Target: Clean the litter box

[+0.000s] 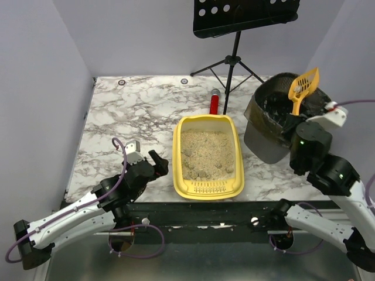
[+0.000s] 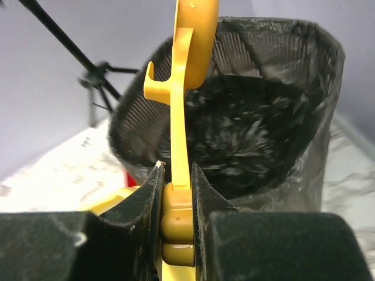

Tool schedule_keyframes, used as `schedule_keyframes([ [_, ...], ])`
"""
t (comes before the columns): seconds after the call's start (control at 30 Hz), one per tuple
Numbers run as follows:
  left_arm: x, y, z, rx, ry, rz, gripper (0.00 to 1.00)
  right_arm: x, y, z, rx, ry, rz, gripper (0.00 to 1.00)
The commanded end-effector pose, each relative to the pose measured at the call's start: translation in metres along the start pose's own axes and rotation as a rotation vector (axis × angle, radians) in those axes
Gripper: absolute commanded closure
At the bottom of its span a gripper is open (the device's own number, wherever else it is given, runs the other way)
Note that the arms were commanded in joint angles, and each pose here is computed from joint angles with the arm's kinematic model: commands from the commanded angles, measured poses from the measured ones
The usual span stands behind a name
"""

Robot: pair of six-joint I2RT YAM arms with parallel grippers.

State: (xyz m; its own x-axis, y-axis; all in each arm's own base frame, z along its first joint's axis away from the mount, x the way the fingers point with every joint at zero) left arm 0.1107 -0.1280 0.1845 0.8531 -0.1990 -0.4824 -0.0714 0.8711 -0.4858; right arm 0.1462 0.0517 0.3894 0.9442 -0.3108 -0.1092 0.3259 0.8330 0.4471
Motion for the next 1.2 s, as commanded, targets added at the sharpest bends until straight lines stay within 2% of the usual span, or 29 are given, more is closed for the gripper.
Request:
schedule_keyframes([
  [0.0, -0.003, 0.005, 0.002, 0.072, -0.017, -0.025, 0.01, 0.014, -0.007, -0.015, -0.577, 0.075, -0.113, 0.99],
  [0.07, -0.002, 0.005, 0.001, 0.086, -0.017, -0.025, 0.01, 0.019, -0.004, -0.024, -0.689, 0.123, -0.143, 0.99],
  [0.37, 0.004, 0.002, 0.0, 0.124, 0.003, 0.029, 0.01, 0.021, 0.004, -0.019, -0.721, 0.12, -0.143, 0.99],
  [0.5, 0.006, 0.001, -0.003, 0.134, 0.011, 0.032, 0.01, 0.019, 0.003, -0.021, -0.806, 0.169, -0.073, 0.99],
  [0.77, 0.008, 0.001, -0.004, 0.133, 0.008, 0.025, 0.01, 0.024, -0.005, -0.021, -0.935, 0.12, -0.201, 0.99],
  [0.93, 0.008, -0.005, -0.003, 0.121, 0.011, 0.002, 0.01, 0.017, 0.003, -0.004, -0.712, 0.087, -0.133, 0.99],
  [1.03, 0.008, -0.007, -0.003, 0.118, 0.013, -0.008, 0.01, 0.006, 0.005, 0.017, -0.442, 0.032, -0.053, 0.99],
  [1.13, 0.01, -0.009, -0.003, 0.113, 0.011, -0.016, 0.01, -0.013, 0.004, 0.038, -0.183, 0.005, 0.121, 0.99],
  [1.17, 0.009, -0.011, -0.001, 0.108, 0.01, -0.02, 0.01, -0.016, 0.012, 0.037, -0.111, 0.006, 0.233, 0.99],
])
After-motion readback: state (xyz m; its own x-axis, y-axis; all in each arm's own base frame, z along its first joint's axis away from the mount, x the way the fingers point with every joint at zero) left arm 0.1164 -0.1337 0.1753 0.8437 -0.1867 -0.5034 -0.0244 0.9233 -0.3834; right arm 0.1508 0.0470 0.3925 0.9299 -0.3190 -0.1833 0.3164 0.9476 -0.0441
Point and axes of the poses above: each gripper's point midway between its finger pads, its own x axis out along the fingers, its own y axis along the line the jaws close on, z = x × y, the point moved 9 cm from there along -x, back along the fingers, and after that the axes turned 1 degree about x, right-handed, at the moved point
